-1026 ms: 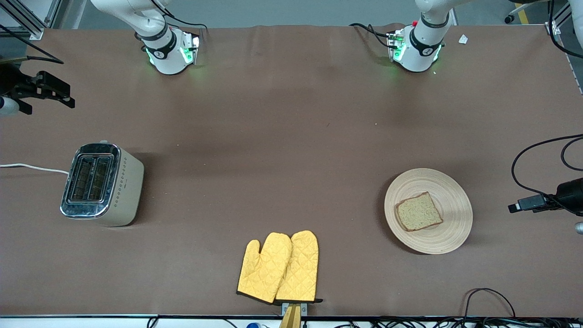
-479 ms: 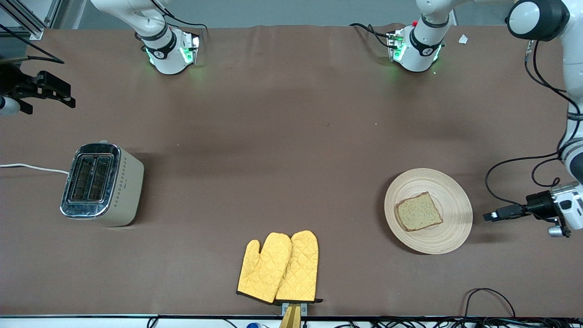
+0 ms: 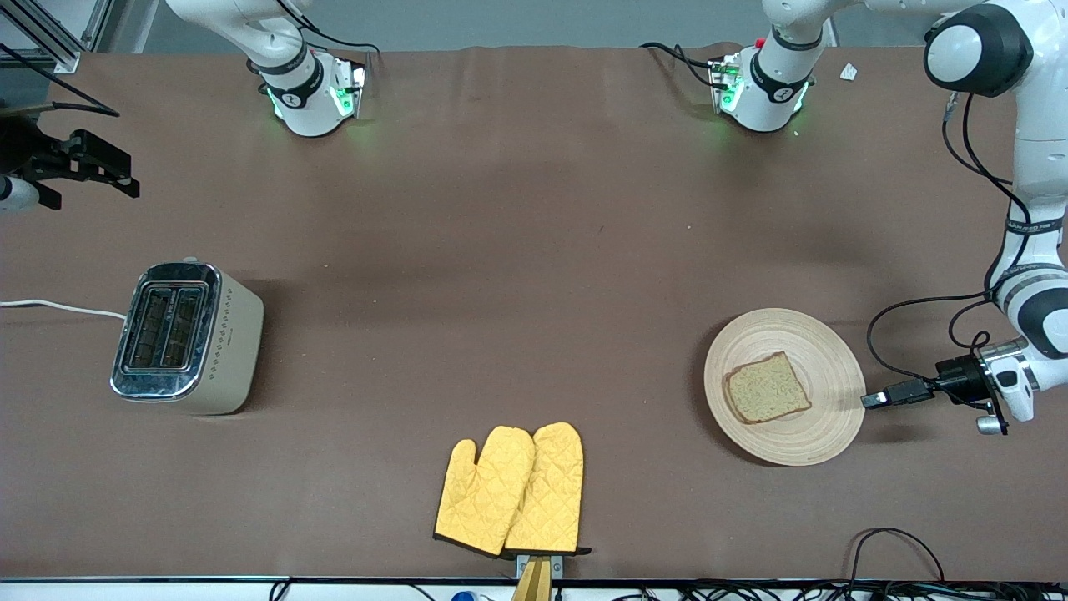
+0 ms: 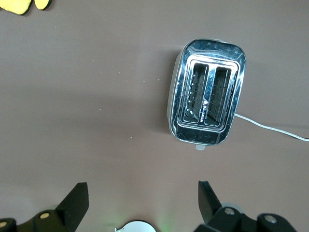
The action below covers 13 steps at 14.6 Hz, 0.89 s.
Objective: Move plate and put bread in toaster
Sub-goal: 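Reach the left gripper to the wooden plate rim, then push the plate toward the table middle with the left gripper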
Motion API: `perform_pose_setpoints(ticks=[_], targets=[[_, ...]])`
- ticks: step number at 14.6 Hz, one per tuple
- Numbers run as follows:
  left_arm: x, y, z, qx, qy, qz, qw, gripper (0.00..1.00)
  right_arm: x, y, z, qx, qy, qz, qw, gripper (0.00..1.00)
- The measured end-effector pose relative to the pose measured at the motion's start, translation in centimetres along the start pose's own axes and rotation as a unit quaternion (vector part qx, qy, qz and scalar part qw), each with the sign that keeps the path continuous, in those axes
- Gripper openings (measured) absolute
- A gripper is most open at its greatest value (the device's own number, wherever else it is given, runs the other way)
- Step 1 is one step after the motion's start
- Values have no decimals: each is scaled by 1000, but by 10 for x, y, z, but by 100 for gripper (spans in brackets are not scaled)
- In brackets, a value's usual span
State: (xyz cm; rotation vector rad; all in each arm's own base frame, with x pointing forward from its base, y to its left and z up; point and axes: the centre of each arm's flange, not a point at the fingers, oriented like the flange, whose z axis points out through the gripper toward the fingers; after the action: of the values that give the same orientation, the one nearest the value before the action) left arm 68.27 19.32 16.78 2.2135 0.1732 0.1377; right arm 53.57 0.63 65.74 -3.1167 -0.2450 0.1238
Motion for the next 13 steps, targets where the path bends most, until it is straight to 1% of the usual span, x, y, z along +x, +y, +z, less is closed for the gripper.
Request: perform_pose_setpoints(ticks=[2, 3, 4, 5, 6, 7, 9, 10, 11, 12, 13], targets=[[-3, -9, 9, -8, -4, -2, 1000, 57, 0, 0, 0, 0, 0, 0, 1000, 100], [-5, -12, 12, -10, -6, -2, 1000, 57, 0, 0, 0, 0, 0, 0, 1000, 100], [-6, -15, 15, -11, -8, -1, 1000, 51, 0, 0, 0, 0, 0, 0, 1000, 100], [-7, -17, 17, -12, -9, 0, 1000, 50, 0, 0, 0, 0, 1, 0, 1000, 100], [-8, -19, 19, -13, -11, 0, 1000, 45, 0, 0, 0, 0, 1, 0, 1000, 100], [-8, -19, 20, -15, -13, 0, 1000, 45, 0, 0, 0, 0, 1, 0, 1000, 100], [-10, -20, 22, -20, -19, -1, 1000, 30, 0, 0, 0, 0, 1, 0, 1000, 100], [-11, -20, 22, -22, -21, -2, 1000, 30, 0, 0, 0, 0, 1, 0, 1000, 100], [-11, -21, 22, -23, -22, -2, 1000, 23, 0, 0, 0, 0, 1, 0, 1000, 100], [-12, -22, 22, -24, -22, -3, 999, 19, 0, 0, 0, 0, 1, 0, 1000, 100], [-13, -23, 22, -24, -23, -4, 999, 19, 0, 0, 0, 0, 1, 0, 1000, 100]])
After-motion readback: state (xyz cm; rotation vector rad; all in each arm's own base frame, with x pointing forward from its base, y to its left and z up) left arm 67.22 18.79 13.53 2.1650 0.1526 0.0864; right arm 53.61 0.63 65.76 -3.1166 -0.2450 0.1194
